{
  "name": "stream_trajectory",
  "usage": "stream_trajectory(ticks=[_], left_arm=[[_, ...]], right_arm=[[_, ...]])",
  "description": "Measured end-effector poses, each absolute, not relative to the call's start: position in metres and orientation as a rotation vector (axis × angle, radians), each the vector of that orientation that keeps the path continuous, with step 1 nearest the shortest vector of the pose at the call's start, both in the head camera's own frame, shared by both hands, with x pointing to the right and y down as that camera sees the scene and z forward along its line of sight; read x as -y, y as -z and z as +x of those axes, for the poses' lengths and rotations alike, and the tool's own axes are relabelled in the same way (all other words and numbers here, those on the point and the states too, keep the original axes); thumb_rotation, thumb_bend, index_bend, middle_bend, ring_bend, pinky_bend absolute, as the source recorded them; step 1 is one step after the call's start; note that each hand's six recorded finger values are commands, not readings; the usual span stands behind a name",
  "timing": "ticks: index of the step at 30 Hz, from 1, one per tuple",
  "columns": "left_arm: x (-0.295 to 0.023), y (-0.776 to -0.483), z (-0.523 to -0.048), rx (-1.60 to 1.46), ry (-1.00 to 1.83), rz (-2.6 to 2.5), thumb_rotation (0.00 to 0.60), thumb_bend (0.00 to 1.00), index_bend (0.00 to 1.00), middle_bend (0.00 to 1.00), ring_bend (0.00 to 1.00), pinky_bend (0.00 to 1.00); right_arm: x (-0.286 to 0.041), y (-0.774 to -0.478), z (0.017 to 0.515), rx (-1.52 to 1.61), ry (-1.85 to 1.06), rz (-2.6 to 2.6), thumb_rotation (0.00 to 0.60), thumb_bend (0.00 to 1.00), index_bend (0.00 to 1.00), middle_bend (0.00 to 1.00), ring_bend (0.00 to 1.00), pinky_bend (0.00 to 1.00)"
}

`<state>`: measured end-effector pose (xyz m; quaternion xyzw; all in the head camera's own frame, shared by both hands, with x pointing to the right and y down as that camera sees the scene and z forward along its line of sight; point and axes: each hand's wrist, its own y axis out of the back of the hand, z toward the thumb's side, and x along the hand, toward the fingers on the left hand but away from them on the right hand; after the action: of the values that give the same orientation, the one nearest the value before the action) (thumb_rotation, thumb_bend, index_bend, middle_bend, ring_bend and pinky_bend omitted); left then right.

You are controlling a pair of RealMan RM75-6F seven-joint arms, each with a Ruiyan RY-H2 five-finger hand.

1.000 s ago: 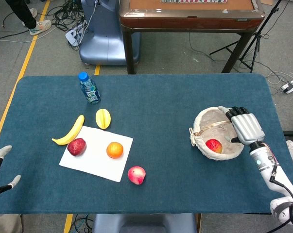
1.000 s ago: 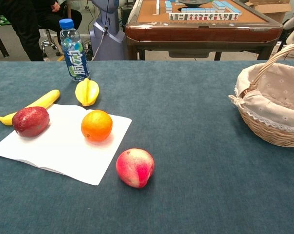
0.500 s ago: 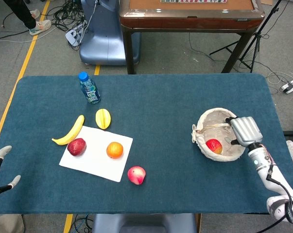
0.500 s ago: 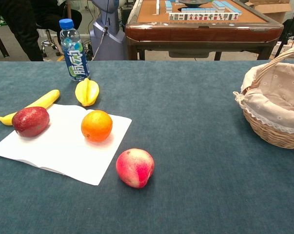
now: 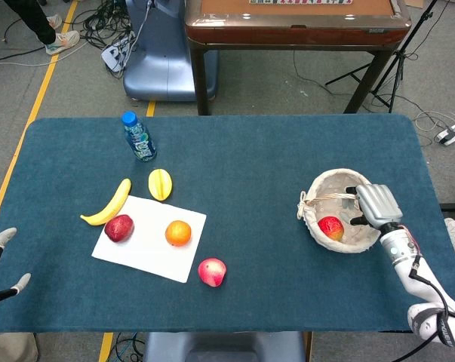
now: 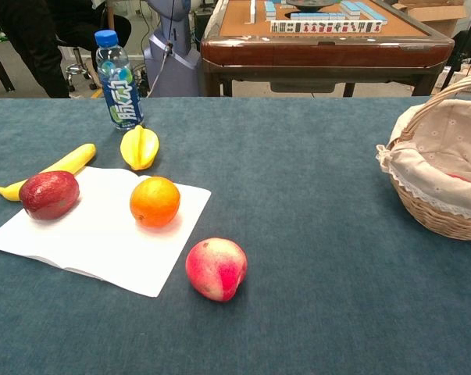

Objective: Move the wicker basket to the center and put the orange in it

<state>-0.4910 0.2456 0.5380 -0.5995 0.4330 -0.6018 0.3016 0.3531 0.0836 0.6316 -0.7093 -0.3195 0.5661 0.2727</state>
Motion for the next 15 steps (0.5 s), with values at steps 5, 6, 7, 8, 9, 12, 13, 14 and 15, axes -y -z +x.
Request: stream_trajectory(ticks=[5, 6, 7, 8, 9, 12, 13, 14, 15], left_arm=[[-0.247, -0.538, -0.493, -1.153, 1.599, -1.588, 0.600, 0.26, 0.13, 0.15, 0.13, 0.16], [-0.247, -0.538, -0.493, -1.155, 1.599, -1.588, 0.600, 0.26, 0.13, 0.15, 0.13, 0.16], [-0.247, -0.537, -0.494, -1.157, 1.600, -1.587, 0.600, 0.26, 0.13, 0.15, 0.13, 0.16], [-0.248, -0.537, -0.495, -1.159, 1.601, -1.586, 0.600, 0.26, 0.13, 0.15, 0.13, 0.16], [-0.248, -0.537, -0.496, -1.161, 1.602, -1.584, 0.600, 0.26, 0.13, 0.15, 0.13, 0.16], [-0.249, -0.536, -0.498, -1.169, 1.604, -1.579, 0.600, 0.26, 0.13, 0.15, 0.13, 0.16], [-0.249, -0.535, -0.499, -1.172, 1.604, -1.577, 0.600, 0.26, 0.13, 0.15, 0.13, 0.16], [-0.249, -0.534, -0.500, -1.174, 1.604, -1.574, 0.600, 0.26, 0.13, 0.15, 0.13, 0.16], [-0.250, -0.534, -0.501, -1.175, 1.606, -1.572, 0.600, 0.26, 0.13, 0.15, 0.13, 0.16]], right_arm=[[-0.073, -0.625, 0.331, 0.957, -1.459, -1.992, 0.600, 0.26, 0.62, 0.61, 0.65, 0.78], [-0.070, -0.624, 0.327, 0.963, -1.447, -2.001, 0.600, 0.26, 0.62, 0.61, 0.65, 0.78], [-0.068, -0.624, 0.322, 0.969, -1.437, -2.011, 0.600, 0.26, 0.62, 0.61, 0.65, 0.78], [-0.066, -0.624, 0.316, 0.976, -1.426, -2.023, 0.600, 0.26, 0.62, 0.61, 0.65, 0.78], [-0.064, -0.624, 0.312, 0.983, -1.418, -2.033, 0.600, 0.26, 0.62, 0.61, 0.65, 0.78], [-0.055, -0.623, 0.297, 1.015, -1.392, -2.068, 0.600, 0.27, 0.62, 0.61, 0.65, 0.78], [-0.051, -0.623, 0.292, 1.027, -1.383, -2.078, 0.600, 0.27, 0.62, 0.61, 0.65, 0.78], [-0.046, -0.622, 0.285, 1.045, -1.369, -2.091, 0.600, 0.27, 0.62, 0.61, 0.65, 0.78], [-0.042, -0.621, 0.279, 1.058, -1.358, -2.101, 0.600, 0.28, 0.62, 0.61, 0.65, 0.78]])
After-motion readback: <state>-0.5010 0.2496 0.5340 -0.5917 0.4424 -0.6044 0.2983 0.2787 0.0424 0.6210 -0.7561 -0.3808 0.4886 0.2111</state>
